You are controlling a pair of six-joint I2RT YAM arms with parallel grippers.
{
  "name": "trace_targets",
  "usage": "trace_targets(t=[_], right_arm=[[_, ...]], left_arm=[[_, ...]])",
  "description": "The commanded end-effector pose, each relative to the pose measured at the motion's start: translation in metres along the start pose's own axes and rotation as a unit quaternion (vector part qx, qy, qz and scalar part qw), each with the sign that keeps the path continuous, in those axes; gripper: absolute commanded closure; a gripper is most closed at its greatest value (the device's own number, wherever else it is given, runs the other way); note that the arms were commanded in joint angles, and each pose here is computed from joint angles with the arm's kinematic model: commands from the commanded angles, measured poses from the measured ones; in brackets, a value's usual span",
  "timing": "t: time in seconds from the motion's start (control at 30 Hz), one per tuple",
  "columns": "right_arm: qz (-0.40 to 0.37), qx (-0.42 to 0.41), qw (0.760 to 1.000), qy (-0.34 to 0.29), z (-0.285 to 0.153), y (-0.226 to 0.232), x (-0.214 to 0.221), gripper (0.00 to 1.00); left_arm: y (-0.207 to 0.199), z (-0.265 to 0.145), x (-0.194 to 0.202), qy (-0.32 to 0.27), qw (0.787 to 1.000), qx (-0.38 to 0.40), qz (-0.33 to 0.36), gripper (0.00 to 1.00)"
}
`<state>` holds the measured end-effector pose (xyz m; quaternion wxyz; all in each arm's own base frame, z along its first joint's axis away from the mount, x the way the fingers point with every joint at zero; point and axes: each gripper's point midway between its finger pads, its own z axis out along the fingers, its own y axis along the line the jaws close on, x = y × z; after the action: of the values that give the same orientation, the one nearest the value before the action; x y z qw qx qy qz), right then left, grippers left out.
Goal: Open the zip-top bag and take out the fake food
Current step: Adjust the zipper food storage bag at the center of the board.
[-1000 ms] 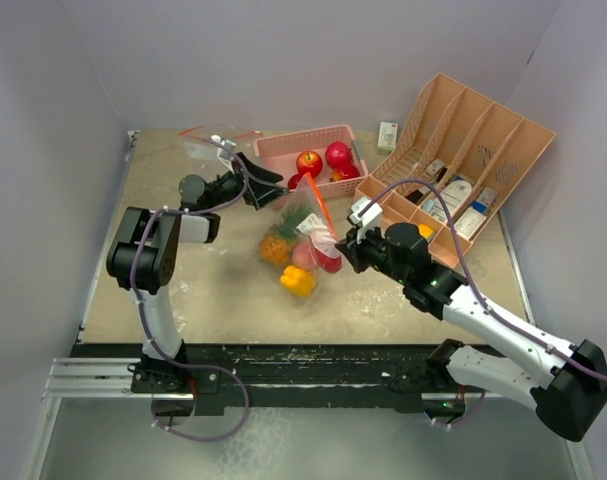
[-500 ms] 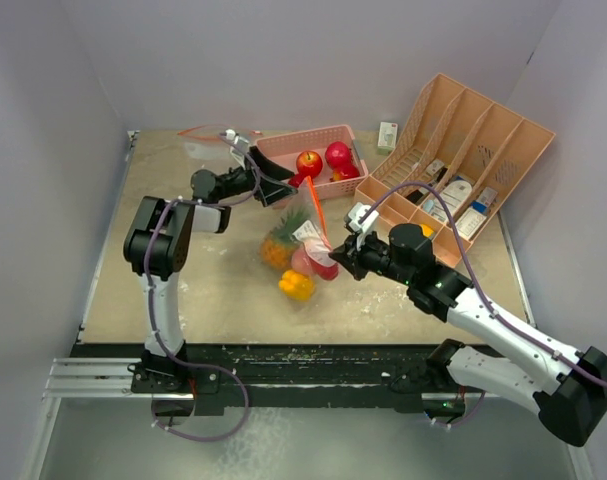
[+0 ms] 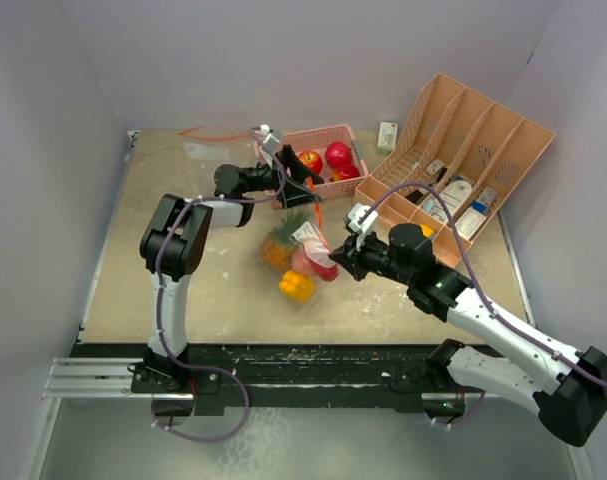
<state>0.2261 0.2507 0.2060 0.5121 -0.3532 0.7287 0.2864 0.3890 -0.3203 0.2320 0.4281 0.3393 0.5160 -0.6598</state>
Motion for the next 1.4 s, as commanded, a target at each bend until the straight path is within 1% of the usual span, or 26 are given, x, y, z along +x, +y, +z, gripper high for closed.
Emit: trace_targets(t=[0.0, 0.1, 0.17, 0.27, 0.53, 0.7, 0.77, 0.83, 0.93, 1.0, 1.07, 1.13, 1.17, 1.23, 1.3, 1.37], right_arm=[[-0.015, 0.023, 0.999, -0.033, -0.003, -0.008, -0.026, 1.0], [-0.011, 0.041, 0.999, -0.034, -0.004, -0.014, -0.026, 1.0], [-0.002, 0.044, 0.998, -0.044, -0.005, -0.014, -0.03, 1.0], [0.011, 0.071, 0.996, -0.058, -0.009, -0.022, -0.032, 1.0], [0.022, 0.131, 0.989, -0.058, -0.018, -0.041, -0.032, 1.0], [0.037, 0.171, 0.983, -0.062, -0.024, -0.053, -0.03, 0.99], [0.04, 0.179, 0.981, -0.06, -0.024, -0.056, -0.029, 0.9], [0.044, 0.181, 0.981, -0.061, -0.024, -0.057, -0.029, 0.78], [0.052, 0.18, 0.98, -0.072, -0.024, -0.056, -0.034, 0.51], [0.06, 0.17, 0.979, -0.092, -0.026, -0.052, -0.042, 0.37], [0.069, 0.162, 0.976, -0.126, -0.034, -0.048, -0.053, 0.26], [0.077, 0.159, 0.971, -0.163, -0.045, -0.046, -0.063, 0.17], [0.08, 0.157, 0.968, -0.18, -0.051, -0.045, -0.068, 0.15], [0.084, 0.146, 0.968, -0.188, -0.052, -0.043, -0.07, 0.19], [0.089, 0.134, 0.97, -0.185, -0.05, -0.04, -0.071, 0.23], [0.094, 0.123, 0.972, -0.179, -0.046, -0.038, -0.071, 0.32]], left_arm=[[-0.033, 0.01, -0.002, 0.03, 0.996, 0.062, 0.055, 0.23], [-0.04, 0.005, 0.005, 0.046, 0.996, 0.066, 0.046, 0.57], [-0.043, 0.001, 0.008, 0.05, 0.996, 0.063, 0.04, 0.77], [-0.045, -0.006, 0.008, 0.044, 0.997, 0.052, 0.035, 1.0], [-0.044, -0.025, -0.018, 0.001, 0.999, 0.01, 0.04, 1.0], [-0.055, -0.028, -0.036, -0.018, 0.999, 0.001, 0.047, 1.0], [-0.064, -0.028, -0.042, -0.022, 0.998, 0.003, 0.055, 1.0], [-0.073, -0.029, -0.047, -0.027, 0.998, 0.002, 0.063, 1.0], [-0.081, -0.031, -0.048, -0.029, 0.997, 0.0, 0.065, 1.0], [-0.083, -0.034, -0.047, -0.032, 0.997, -0.005, 0.063, 1.0], [-0.085, -0.037, -0.048, -0.035, 0.998, -0.01, 0.06, 1.0], [-0.087, -0.04, -0.048, -0.039, 0.997, -0.015, 0.058, 1.0], [-0.088, -0.041, -0.049, -0.041, 0.997, -0.016, 0.058, 1.0], [-0.088, -0.042, -0.05, -0.049, 0.997, -0.022, 0.057, 1.0], [-0.087, -0.044, -0.053, -0.059, 0.996, -0.028, 0.056, 1.0], [-0.087, -0.045, -0.056, -0.069, 0.996, -0.034, 0.054, 1.0]])
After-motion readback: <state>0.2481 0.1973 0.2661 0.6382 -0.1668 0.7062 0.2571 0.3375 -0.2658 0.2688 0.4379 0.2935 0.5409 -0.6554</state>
